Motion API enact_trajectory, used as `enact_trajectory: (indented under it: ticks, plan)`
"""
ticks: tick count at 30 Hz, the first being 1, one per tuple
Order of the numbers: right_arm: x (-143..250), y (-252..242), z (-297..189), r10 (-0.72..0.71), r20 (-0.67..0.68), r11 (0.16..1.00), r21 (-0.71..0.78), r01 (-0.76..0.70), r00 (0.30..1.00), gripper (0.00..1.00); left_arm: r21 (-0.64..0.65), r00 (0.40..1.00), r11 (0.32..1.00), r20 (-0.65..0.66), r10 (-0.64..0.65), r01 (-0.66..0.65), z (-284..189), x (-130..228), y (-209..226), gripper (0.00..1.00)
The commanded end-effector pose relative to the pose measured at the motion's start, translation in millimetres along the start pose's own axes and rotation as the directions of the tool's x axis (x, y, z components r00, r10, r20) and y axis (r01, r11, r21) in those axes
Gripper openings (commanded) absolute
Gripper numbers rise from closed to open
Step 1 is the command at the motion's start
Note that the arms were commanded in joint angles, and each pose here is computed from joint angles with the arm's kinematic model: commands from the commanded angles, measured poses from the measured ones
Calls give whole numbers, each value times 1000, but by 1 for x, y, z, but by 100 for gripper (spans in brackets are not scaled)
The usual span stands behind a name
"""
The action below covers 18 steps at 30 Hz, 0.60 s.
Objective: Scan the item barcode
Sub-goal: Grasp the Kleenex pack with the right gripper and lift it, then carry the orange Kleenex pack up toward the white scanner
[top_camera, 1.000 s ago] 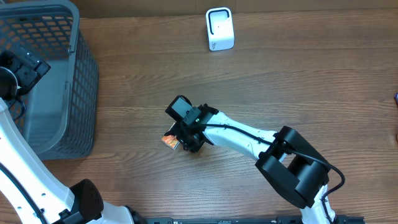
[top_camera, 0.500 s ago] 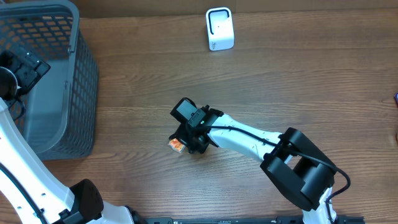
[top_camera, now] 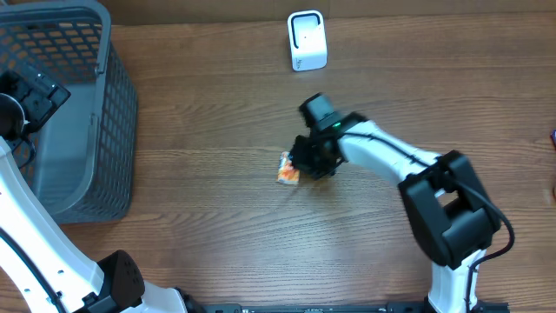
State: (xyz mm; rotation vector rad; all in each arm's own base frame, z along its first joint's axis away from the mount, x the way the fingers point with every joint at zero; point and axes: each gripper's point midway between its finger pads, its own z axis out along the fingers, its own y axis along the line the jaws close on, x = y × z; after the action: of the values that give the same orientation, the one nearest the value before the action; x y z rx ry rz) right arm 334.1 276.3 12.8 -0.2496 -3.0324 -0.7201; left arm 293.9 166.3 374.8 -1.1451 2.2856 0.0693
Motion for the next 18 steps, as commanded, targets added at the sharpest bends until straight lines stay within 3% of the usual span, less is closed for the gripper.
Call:
enact_trajectory:
  ticks: [1,4,8,11,18]
  plan:
    - [2,22,-37,-373,-9,888,-294,354,928,4,2,1000,1000,-1,-13,13,0,0,1,100]
    - [-2,33,-71,-451,42,753,-519,406,891,4,2,1000,1000,-1,-13,13,0,0,1,100]
    - [-10,35,-114,-470,140,575,-700,423,871,4,2,1000,1000,-1,-13,13,0,0,1,100]
    - [-17,32,-140,-446,185,479,-777,408,876,4,2,1000,1000,-1,-13,13,0,0,1,100]
    - [-17,33,-172,-413,202,347,-867,358,888,4,2,1000,1000,-1,-13,13,0,0,1,100]
